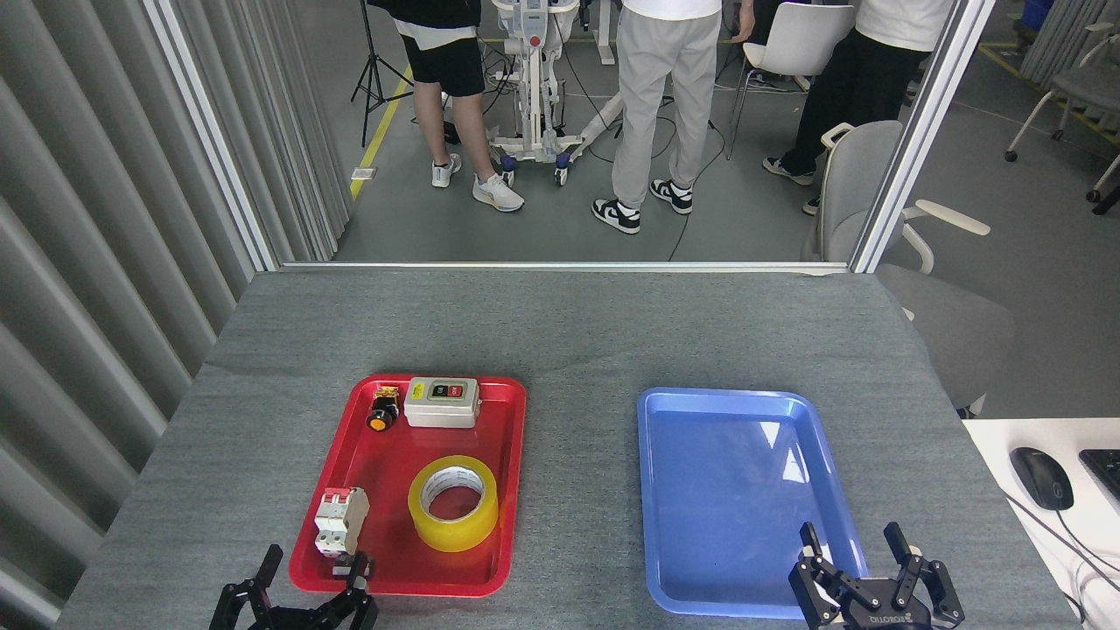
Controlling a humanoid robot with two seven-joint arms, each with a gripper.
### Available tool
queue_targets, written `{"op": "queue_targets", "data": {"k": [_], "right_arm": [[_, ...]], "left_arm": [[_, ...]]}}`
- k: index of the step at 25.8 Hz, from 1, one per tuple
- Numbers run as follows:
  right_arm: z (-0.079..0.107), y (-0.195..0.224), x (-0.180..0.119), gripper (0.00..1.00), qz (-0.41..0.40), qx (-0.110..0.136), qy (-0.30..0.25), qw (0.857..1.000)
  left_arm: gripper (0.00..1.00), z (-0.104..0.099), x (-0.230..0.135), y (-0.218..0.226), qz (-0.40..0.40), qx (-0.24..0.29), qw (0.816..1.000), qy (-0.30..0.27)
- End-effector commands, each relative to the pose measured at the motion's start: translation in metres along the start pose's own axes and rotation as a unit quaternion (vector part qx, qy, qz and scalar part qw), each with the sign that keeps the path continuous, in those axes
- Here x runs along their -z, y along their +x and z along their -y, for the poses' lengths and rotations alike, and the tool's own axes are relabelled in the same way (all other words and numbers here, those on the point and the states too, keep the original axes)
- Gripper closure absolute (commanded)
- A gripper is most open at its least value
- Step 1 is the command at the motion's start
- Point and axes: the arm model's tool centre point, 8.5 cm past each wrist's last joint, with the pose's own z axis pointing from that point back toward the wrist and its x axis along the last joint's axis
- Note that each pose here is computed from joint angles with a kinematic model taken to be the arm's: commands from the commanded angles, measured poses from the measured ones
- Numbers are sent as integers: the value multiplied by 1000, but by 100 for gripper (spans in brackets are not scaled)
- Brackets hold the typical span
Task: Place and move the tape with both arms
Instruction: 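Move the left gripper forward over the yellow tape roll in the red tray, then close the left gripper on the yellow tape roll's rim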
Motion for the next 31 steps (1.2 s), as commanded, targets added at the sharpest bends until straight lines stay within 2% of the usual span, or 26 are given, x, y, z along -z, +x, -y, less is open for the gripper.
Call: {"op": "queue_targets", "data": {"k": [1, 5, 8, 12, 15, 17, 20, 23, 25, 26, 29, 31], "right_arm": [[0, 0, -1, 0, 0, -1, 1, 1000], [-1, -1, -1, 0, -2, -1, 1, 1000], [1, -1, 1, 0, -1, -1, -1, 1000], [0, 0, 0, 0, 2, -3, 1, 1000], [8, -1, 7, 0, 9, -7, -9, 1000], [12, -3, 11, 0, 10, -11, -13, 1000], [12, -3, 11, 0, 10, -12, -13, 1000], [10, -3, 10, 0, 11, -12, -11, 1000], [6, 3, 8, 0, 15, -8, -6, 1000], [5, 9, 8, 0, 22, -6, -4, 1000], [2, 18, 8, 0, 34, -7, -1, 999], [4, 15, 9, 0, 31, -11, -2, 999]], "left_arm": [[0, 1, 10, 16, 13, -21, 1000, 6], [0, -14, 45, 49, 33, -48, 998, 34], [0, -17, 59, 69, 51, -59, 996, 38], [0, -23, 78, 73, 48, -59, 996, 44], [0, -28, 103, 70, 43, -54, 997, 31], [0, -26, 111, 73, 49, -49, 998, -13], [0, -20, 117, 71, 54, -45, 990, -124], [0, -18, 124, 61, 51, -26, 966, -251], [0, -21, 128, 60, 54, -18, 949, -311], [0, -23, 130, 59, 55, -15, 943, -329], [0, -35, 144, 59, 55, -11, 940, -336], [1, -31, 154, 58, 54, -12, 936, -347]]}}
